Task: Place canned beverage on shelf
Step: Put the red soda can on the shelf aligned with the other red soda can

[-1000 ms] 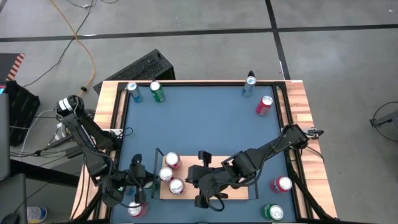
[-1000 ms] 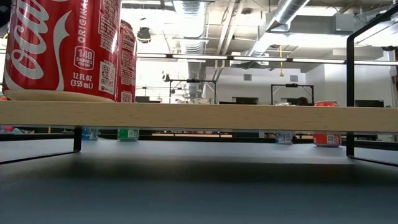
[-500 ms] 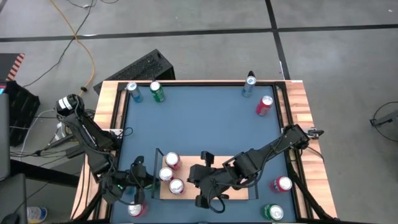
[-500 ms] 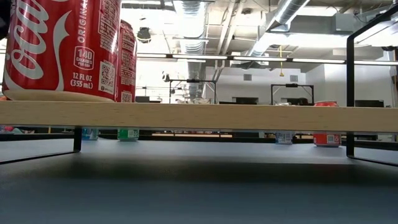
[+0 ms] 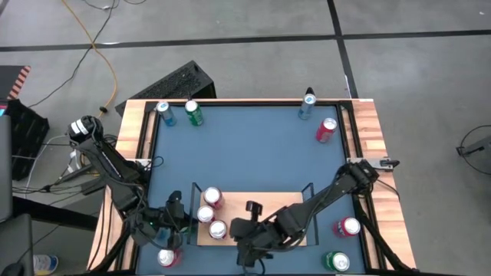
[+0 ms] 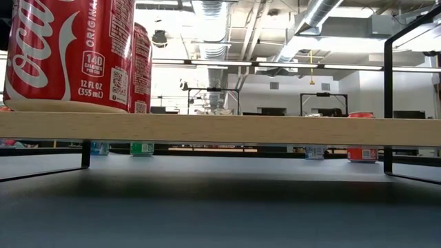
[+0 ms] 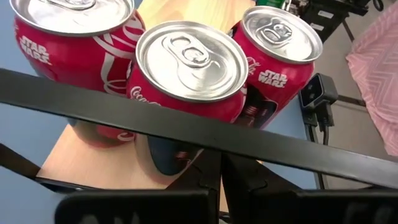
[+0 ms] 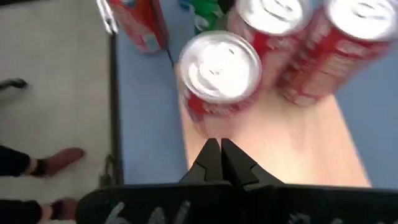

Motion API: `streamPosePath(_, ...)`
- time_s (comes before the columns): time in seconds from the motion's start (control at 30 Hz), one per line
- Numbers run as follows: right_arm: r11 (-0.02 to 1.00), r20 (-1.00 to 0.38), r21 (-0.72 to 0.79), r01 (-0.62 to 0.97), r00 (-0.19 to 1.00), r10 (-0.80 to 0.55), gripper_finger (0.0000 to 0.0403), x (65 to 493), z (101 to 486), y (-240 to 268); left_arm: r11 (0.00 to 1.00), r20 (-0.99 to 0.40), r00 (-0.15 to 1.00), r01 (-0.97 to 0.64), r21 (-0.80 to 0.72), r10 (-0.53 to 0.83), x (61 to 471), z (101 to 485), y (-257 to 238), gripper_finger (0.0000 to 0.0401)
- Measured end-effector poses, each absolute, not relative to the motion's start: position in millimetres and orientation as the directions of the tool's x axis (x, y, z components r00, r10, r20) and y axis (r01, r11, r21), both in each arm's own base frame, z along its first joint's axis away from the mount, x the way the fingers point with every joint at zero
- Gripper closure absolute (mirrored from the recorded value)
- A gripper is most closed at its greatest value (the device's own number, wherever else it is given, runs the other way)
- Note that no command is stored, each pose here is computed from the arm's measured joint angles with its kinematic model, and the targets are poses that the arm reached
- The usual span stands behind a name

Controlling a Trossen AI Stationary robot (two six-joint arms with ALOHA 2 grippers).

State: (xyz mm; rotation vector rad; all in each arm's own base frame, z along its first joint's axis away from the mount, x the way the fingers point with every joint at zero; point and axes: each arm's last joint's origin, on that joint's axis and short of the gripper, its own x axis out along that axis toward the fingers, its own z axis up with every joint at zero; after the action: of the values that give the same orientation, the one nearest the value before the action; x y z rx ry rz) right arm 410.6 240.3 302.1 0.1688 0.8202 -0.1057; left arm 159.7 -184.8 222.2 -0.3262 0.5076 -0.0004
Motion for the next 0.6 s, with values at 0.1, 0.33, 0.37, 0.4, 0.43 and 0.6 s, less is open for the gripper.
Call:
streamPosePath(0.1, 0.987, -0.732, 0.098, 0.126, 0.682, -0.014, 0.0403, 416, 299, 238, 0.949, -0.476, 0.876, -0.08, -0.306, -0.08, 160, 222, -185, 0.0401)
streamPosePath(0.33, 0.99, -0.749, 0.063, 0.124, 0.661, -0.035, 0.0403, 420, 297, 227, 0.95, -0.479, 0.875, -0.081, -0.3, -0.076, 160, 222, -185, 0.0401)
streamPosePath(0.37, 0.99, -0.749, 0.064, 0.125, 0.662, -0.035, 0.0403, 421, 297, 226, 0.951, -0.479, 0.875, -0.081, -0.299, -0.076, 160, 222, -185, 0.0401)
streamPosePath(0.4, 0.99, -0.749, 0.068, 0.123, 0.662, -0.031, 0.0403, 421, 297, 226, 0.951, -0.479, 0.874, -0.081, -0.298, -0.076, 160, 222, -185, 0.0401)
streamPosePath(0.43, 0.99, -0.749, 0.071, 0.12, 0.662, -0.026, 0.0403, 422, 296, 226, 0.951, -0.48, 0.874, -0.081, -0.297, -0.075, 160, 222, -184, 0.0401)
streamPosePath(0.6, 0.992, -0.765, 0.105, 0.072, 0.643, 0.034, 0.0403, 432, 279, 232, 0.954, -0.484, 0.873, -0.089, -0.286, -0.064, 160, 221, -183, 0.0401)
